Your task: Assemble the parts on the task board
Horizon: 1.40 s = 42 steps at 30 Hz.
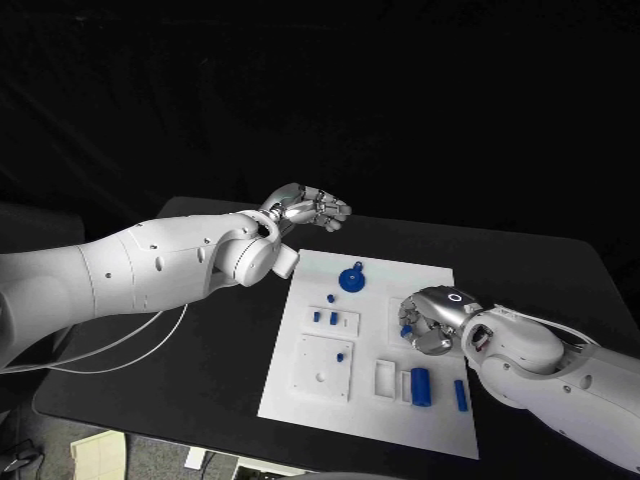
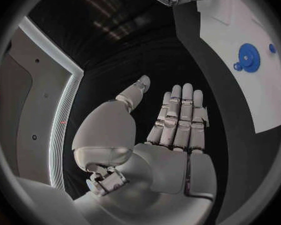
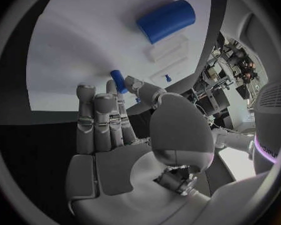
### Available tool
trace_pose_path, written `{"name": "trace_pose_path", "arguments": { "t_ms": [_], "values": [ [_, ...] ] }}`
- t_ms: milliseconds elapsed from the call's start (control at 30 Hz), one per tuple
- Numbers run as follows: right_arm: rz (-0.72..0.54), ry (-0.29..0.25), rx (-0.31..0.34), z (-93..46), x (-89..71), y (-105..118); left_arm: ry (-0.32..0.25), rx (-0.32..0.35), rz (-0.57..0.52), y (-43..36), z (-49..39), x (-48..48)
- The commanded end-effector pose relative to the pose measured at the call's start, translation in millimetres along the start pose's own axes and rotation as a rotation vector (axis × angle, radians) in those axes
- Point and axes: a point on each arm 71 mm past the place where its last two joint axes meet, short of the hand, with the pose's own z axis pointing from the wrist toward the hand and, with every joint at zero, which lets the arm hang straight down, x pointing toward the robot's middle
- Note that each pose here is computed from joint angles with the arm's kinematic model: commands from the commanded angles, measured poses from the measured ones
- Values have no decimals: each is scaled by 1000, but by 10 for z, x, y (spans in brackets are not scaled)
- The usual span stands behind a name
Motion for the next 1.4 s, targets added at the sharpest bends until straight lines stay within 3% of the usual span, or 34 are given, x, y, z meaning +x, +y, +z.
{"name": "trace_pose_path", "arguments": {
  "t_ms": [33,567,967,1167,1400],
  "values": [
    [-26,-1,-8,0,31,41,8,9,-7,-17,4,12],
    [-32,-69,4,-54,-25,20,5,10,-6,-16,6,5],
    [4,-151,-26,-110,-265,109,0,10,-4,-12,10,-9],
    [30,-164,-78,-139,-331,309,-5,7,-3,-5,6,-31],
    [62,-147,-177,-17,-348,747,-6,9,-2,-7,19,-21]
  ]
}}
